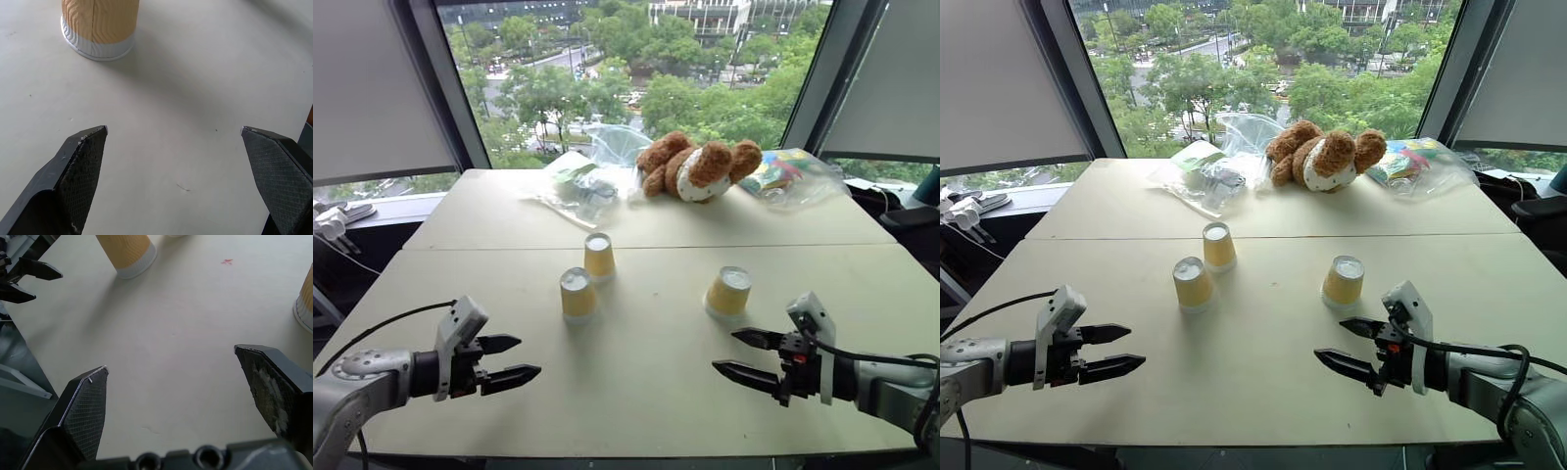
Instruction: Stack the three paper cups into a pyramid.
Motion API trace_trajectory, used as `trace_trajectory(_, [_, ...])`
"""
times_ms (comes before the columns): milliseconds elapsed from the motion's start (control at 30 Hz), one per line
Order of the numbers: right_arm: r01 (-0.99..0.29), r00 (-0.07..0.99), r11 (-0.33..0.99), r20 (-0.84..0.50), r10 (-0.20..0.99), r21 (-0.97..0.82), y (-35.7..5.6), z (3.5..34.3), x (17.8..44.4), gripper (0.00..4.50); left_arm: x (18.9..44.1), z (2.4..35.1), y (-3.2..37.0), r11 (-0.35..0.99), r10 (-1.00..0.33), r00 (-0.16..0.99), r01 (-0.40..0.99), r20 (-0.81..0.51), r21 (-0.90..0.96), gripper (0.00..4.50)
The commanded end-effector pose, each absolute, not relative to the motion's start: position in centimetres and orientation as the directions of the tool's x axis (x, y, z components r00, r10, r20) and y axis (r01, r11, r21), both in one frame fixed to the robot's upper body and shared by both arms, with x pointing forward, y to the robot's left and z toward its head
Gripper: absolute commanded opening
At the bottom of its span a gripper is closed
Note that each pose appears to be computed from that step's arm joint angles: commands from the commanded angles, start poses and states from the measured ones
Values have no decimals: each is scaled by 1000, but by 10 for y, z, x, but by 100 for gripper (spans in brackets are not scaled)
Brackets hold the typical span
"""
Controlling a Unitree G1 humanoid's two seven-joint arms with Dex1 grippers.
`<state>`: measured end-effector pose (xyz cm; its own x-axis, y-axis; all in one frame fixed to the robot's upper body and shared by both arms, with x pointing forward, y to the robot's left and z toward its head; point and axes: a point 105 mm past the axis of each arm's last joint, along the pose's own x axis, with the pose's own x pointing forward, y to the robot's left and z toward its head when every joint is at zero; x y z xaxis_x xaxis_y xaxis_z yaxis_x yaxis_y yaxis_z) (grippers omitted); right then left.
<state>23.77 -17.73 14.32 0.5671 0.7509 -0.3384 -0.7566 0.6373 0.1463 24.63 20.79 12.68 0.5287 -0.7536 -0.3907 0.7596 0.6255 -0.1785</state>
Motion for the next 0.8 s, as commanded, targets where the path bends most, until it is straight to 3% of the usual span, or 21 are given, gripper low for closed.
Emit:
trace_trajectory(33, [-776,558,618,-320,765,124,-173,150,235,450,249,134,206,627,-750,554,770,-361,-120,449])
trace_trajectory(800, [-786,560,612,-317,766,90,-168,152,240,450,271,151,211,664,-726,629,746,-277,-45,449])
